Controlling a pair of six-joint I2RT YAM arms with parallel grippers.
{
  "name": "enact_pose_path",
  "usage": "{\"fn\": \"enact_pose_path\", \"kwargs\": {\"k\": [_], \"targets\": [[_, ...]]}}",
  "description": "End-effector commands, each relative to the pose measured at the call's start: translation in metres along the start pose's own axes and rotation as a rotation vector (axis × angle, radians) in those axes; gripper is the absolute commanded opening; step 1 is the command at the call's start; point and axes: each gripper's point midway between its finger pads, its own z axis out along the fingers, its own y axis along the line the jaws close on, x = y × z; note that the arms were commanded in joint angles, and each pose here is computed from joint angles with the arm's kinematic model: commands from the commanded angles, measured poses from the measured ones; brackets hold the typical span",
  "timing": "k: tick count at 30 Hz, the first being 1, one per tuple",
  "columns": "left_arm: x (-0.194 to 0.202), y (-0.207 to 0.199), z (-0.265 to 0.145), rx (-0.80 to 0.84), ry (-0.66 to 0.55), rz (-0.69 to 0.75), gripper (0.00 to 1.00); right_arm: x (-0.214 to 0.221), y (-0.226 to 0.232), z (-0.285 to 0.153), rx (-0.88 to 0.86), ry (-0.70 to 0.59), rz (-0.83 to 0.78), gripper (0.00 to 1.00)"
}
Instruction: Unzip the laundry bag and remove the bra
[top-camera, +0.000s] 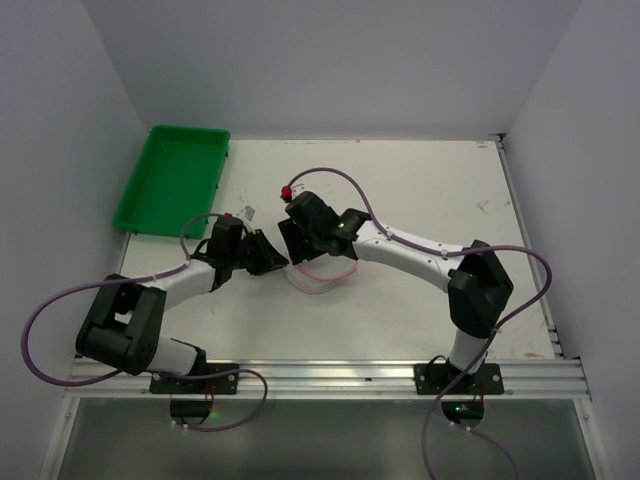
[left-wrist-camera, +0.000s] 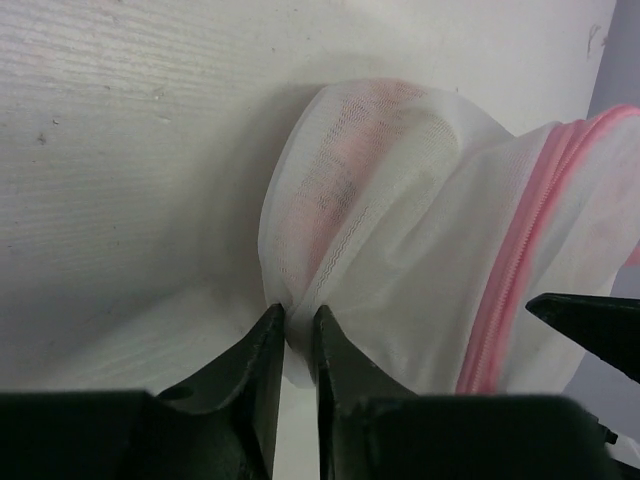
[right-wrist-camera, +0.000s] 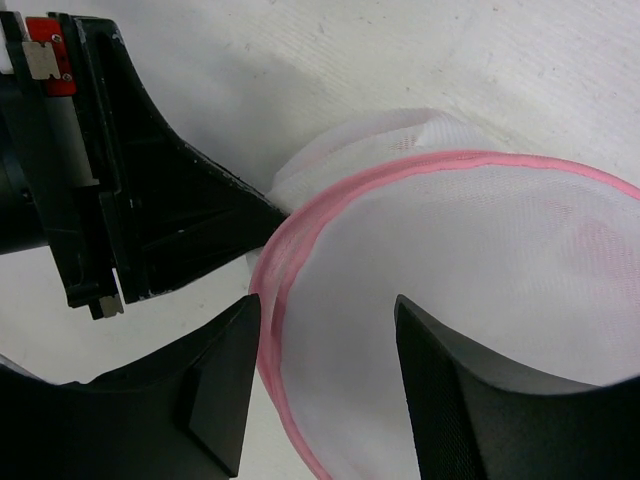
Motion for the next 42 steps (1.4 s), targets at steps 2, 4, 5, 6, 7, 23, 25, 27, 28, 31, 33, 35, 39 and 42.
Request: {"fn": "enact_pose_path", "kwargs": {"k": [2, 4, 5, 6, 7, 23, 25, 27, 28, 31, 33, 35, 39, 42], "targets": [[-0.004, -0.012, -0.004, 0.058, -0.021, 0.006, 0.12, -0.018, 0.009, -0.01, -0.025, -0.046, 0.02, 0.58], [-0.004, -0.014, -0.006, 0.067, -0.025, 0.005, 0.08, -0.018, 0.006, -0.007, -0.004, -0.048, 0.02, 0.58], [-0.005, -0.015, -0.007, 0.068, -0.028, 0.008, 0.05, -0.018, 0.004, -0.006, 0.008, -0.048, 0.021, 0.58], [-0.005, -0.016, -0.008, 0.068, -0.032, 0.008, 0.04, -0.017, 0.003, -0.006, 0.015, -0.043, 0.021, 0.58], [-0.007, -0.016, -0.009, 0.066, -0.043, 0.013, 0.04, -0.016, 0.003, -0.005, 0.016, -0.042, 0.022, 0.58], [-0.01, -0.015, -0.018, 0.04, -0.07, 0.017, 0.0, -0.004, -0.013, 0.005, 0.132, -0.031, 0.021, 0.08], [-0.008, -0.012, -0.017, 0.03, -0.068, 0.015, 0.0, -0.009, -0.016, -0.007, 0.138, -0.054, 0.022, 0.0], [-0.007, -0.007, -0.017, 0.014, -0.069, 0.011, 0.0, -0.01, -0.02, -0.02, 0.138, -0.065, 0.02, 0.0], [-0.007, -0.004, -0.017, 0.003, -0.075, 0.009, 0.0, -0.02, -0.022, -0.039, 0.136, -0.111, 0.031, 0.0], [-0.006, 0.003, -0.015, -0.025, -0.076, 0.006, 0.0, -0.028, -0.041, -0.078, 0.152, -0.192, 0.07, 0.0], [-0.004, 0.006, -0.014, -0.033, -0.072, 0.003, 0.0, -0.016, -0.065, -0.087, 0.185, -0.191, 0.127, 0.0], [-0.002, 0.01, -0.013, -0.043, -0.068, -0.004, 0.0, -0.003, -0.097, -0.106, 0.222, -0.221, 0.227, 0.0], [0.002, 0.014, -0.013, -0.045, -0.064, -0.012, 0.0, 0.036, -0.143, -0.126, 0.273, -0.251, 0.414, 0.09], [0.001, 0.014, -0.012, -0.046, -0.065, -0.013, 0.0, 0.074, -0.161, -0.135, 0.294, -0.265, 0.537, 0.51]]}}
